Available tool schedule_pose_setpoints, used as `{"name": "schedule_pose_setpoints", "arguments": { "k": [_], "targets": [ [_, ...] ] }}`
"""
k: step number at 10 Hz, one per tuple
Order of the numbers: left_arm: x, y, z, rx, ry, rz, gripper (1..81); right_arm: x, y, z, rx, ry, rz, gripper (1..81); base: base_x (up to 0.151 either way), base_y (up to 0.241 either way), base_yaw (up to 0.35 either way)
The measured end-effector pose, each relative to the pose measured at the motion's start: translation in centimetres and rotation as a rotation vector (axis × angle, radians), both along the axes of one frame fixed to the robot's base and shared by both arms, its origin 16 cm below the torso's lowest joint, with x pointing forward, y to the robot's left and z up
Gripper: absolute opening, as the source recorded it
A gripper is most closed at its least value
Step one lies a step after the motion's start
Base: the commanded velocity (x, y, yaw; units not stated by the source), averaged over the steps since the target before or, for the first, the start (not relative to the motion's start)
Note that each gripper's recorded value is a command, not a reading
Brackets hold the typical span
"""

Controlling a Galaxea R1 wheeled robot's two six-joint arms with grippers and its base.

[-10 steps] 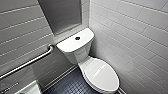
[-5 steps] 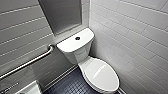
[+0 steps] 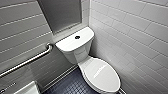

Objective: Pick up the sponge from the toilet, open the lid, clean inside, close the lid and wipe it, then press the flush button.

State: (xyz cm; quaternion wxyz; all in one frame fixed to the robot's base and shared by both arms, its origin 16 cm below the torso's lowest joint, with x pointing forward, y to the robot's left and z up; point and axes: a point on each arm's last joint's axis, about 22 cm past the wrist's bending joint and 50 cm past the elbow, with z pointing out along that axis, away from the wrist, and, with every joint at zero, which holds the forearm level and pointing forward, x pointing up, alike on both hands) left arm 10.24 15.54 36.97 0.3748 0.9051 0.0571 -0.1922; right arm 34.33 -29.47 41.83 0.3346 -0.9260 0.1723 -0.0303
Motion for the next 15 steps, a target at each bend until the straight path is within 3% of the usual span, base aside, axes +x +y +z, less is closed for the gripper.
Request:
{"name": "schedule_pose_setpoints", "arguments": {
  "k": [2, 6, 8, 10, 12, 15],
  "targets": [
    [-0.3, -2.0, -0.7, -0.028, 0.005, 0.006, 81.1, 5.6, 0.7, 0.4, 0.026, -0.063, 0.01, 1.0, 0.0, 0.0, 0.0],
    [-0.6, -3.1, -1.1, -0.037, 0.01, 0.005, 81.1, 19.0, 3.3, 5.4, 0.104, -0.197, 0.052, 1.0, 0.0, 0.0, 0.0],
    [-1.0, -2.9, -2.3, -0.014, 0.011, -0.002, 81.1, 22.0, 6.0, 5.7, 0.146, -0.184, 0.086, 1.0, 0.0, 0.0, 0.0],
    [-1.2, -4.1, -2.7, -0.02, 0.012, -0.005, 81.1, 23.8, 7.3, 3.8, 0.162, -0.085, 0.043, 1.0, 0.0, 0.0, 0.0],
    [-1.2, -4.7, -2.6, -0.033, 0.002, -0.013, 81.1, 28.1, 8.1, 4.0, 0.165, -0.08, 0.007, 1.0, 0.0, 0.0, 0.0],
    [-1.4, -4.2, -3.0, -0.021, 0.003, -0.018, 81.1, 31.4, 12.4, 3.0, 0.191, -0.044, 0.013, 1.0, 0.0, 0.0, 0.0]
  ]
}}
